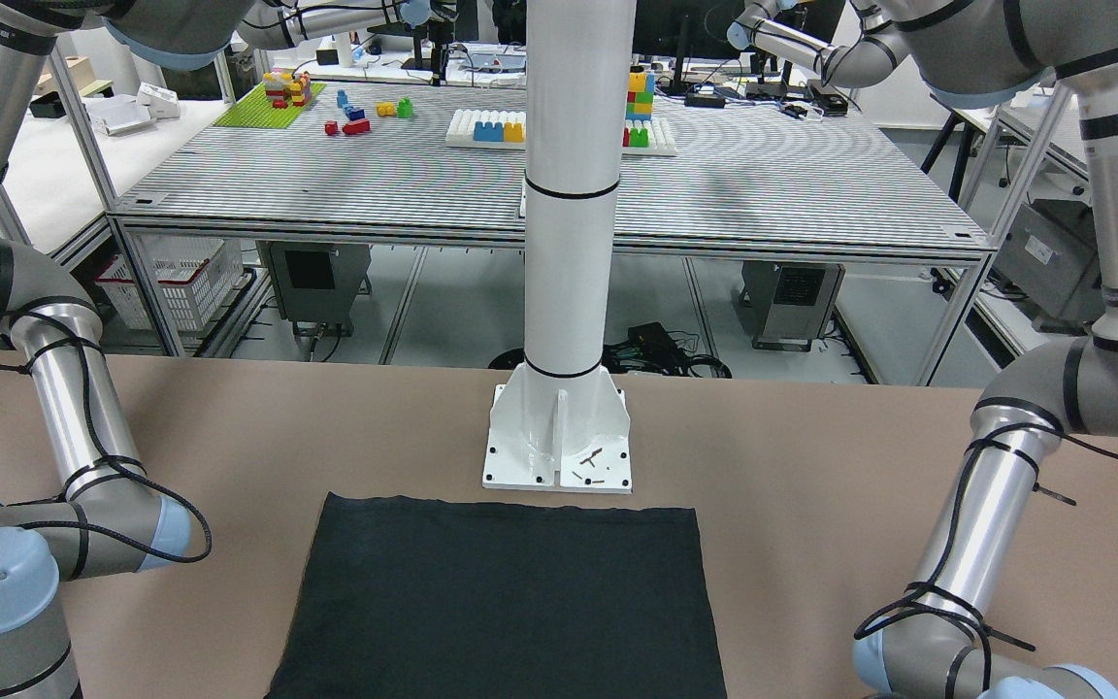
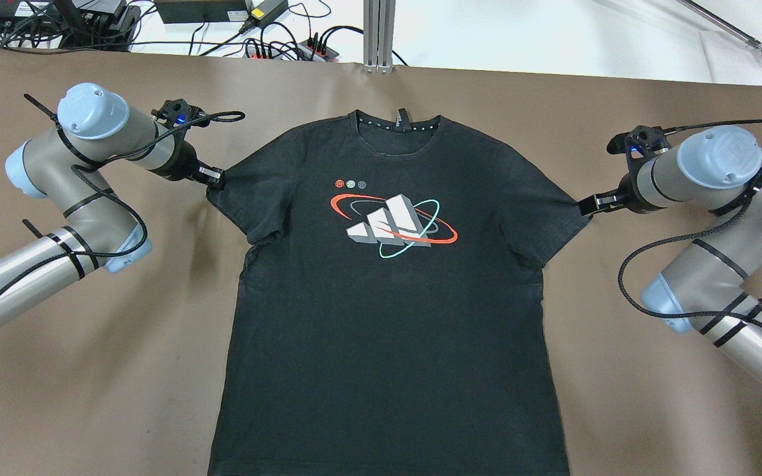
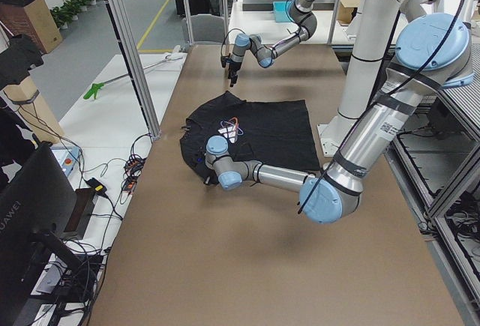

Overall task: Fold clothes
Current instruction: 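Move both grippers down to the shirt's sleeve ends and grasp them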

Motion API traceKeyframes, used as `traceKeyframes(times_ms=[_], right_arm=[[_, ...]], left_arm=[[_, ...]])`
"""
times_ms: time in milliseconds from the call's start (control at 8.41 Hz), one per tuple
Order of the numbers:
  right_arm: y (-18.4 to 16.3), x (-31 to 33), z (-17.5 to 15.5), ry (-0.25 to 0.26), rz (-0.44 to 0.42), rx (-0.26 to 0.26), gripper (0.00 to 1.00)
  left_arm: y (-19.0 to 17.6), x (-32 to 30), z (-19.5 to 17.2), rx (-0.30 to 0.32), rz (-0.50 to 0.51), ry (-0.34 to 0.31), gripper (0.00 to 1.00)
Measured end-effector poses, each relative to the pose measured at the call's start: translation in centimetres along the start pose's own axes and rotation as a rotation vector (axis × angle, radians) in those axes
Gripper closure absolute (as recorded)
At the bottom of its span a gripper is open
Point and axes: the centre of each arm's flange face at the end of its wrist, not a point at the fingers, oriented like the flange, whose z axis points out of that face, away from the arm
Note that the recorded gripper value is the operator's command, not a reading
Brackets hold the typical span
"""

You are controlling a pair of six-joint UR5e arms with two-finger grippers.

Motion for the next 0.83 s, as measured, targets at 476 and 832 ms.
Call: traceKeyframes(times_ms=[476,832], right_arm=[[0.6,1.3,0.9,0.011,0.005,-0.016,0.14],[1.3,2.7,3.8,-0.027,0.106,0.019,0.16]], left_arm=[[-0.7,1.2,-1.6,0.003,-0.014,0.039,1.0],[-0.9,1.6,-1.8,0.009,-0.018,0.041,1.0]])
